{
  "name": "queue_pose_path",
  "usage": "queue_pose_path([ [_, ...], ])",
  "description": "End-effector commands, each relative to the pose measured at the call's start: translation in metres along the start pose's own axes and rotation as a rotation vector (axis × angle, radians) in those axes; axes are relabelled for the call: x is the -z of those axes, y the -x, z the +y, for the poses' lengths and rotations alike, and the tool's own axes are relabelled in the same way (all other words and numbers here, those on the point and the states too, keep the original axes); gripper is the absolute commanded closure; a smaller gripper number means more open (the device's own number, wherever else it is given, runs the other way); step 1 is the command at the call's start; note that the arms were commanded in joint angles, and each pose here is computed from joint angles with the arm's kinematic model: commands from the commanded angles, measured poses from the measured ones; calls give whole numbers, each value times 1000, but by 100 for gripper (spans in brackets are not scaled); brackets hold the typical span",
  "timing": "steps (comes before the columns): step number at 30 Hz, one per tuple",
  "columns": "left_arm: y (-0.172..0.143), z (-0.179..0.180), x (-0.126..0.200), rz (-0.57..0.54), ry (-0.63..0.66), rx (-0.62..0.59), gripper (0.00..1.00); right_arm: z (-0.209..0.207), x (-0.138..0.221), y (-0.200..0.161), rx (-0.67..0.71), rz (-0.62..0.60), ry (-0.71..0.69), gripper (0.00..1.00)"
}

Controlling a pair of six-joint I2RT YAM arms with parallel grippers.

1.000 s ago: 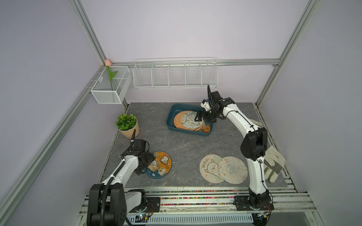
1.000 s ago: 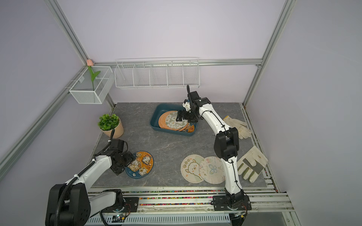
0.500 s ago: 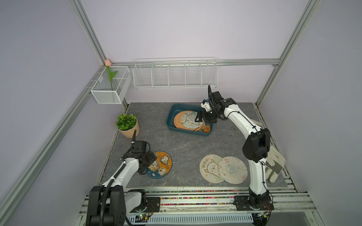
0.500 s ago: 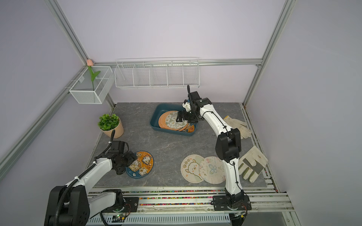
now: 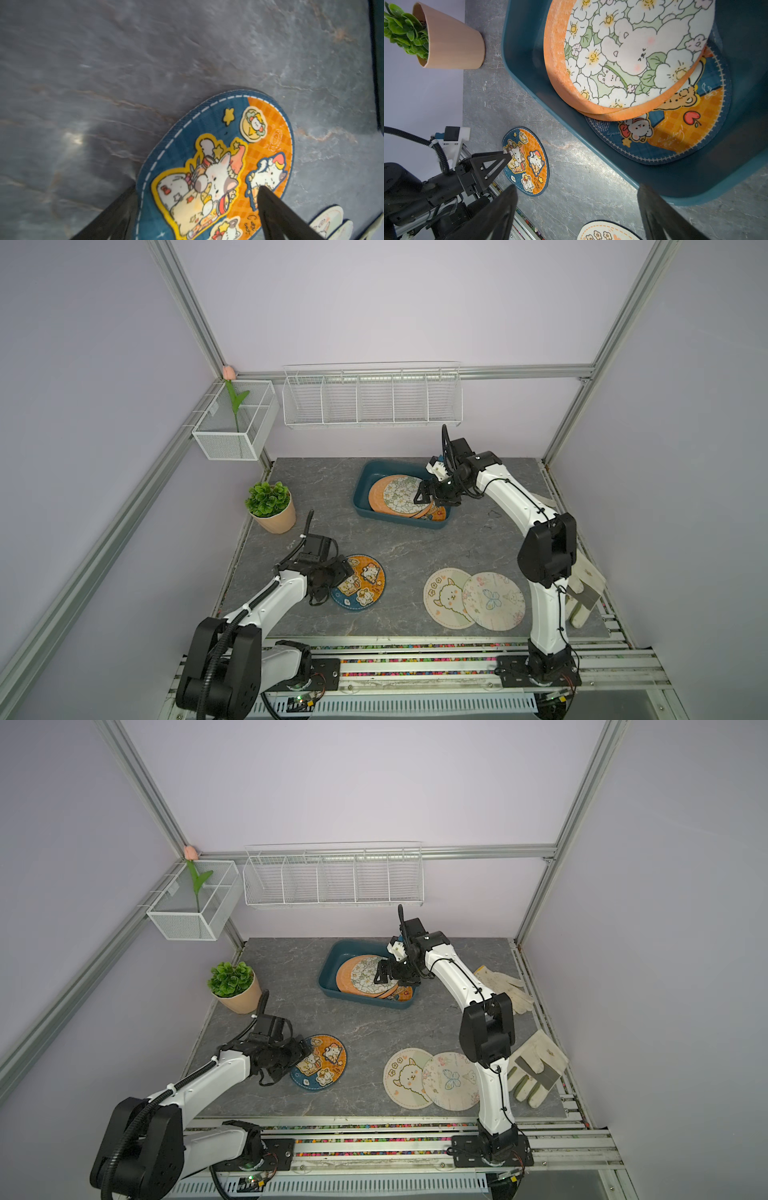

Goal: Put the coasters into the storage box
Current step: Move the coaster to the center of the board.

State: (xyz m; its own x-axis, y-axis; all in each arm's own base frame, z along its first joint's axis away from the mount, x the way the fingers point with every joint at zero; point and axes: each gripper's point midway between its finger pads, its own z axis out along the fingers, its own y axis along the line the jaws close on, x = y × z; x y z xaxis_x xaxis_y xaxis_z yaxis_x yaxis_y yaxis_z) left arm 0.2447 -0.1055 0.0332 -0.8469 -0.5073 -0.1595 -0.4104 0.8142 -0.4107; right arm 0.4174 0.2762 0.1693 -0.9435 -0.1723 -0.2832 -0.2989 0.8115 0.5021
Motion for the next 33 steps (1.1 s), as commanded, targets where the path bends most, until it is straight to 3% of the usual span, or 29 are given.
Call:
queue_pose_path([
  [1,-26,-8,-17,117,-4,-19,10,16,16,-8,40,-14,35,8],
  [13,-48,-63,-39,219,-8,-222,10,19,15,-41,24,19,54,8],
  [22,-43,-45,-27,160,65,-269,10,36,1,-96,18,131,64,8],
  [33,-47,-52,-30,141,-19,-241,18,33,-45,-165,-20,283,-31,0],
])
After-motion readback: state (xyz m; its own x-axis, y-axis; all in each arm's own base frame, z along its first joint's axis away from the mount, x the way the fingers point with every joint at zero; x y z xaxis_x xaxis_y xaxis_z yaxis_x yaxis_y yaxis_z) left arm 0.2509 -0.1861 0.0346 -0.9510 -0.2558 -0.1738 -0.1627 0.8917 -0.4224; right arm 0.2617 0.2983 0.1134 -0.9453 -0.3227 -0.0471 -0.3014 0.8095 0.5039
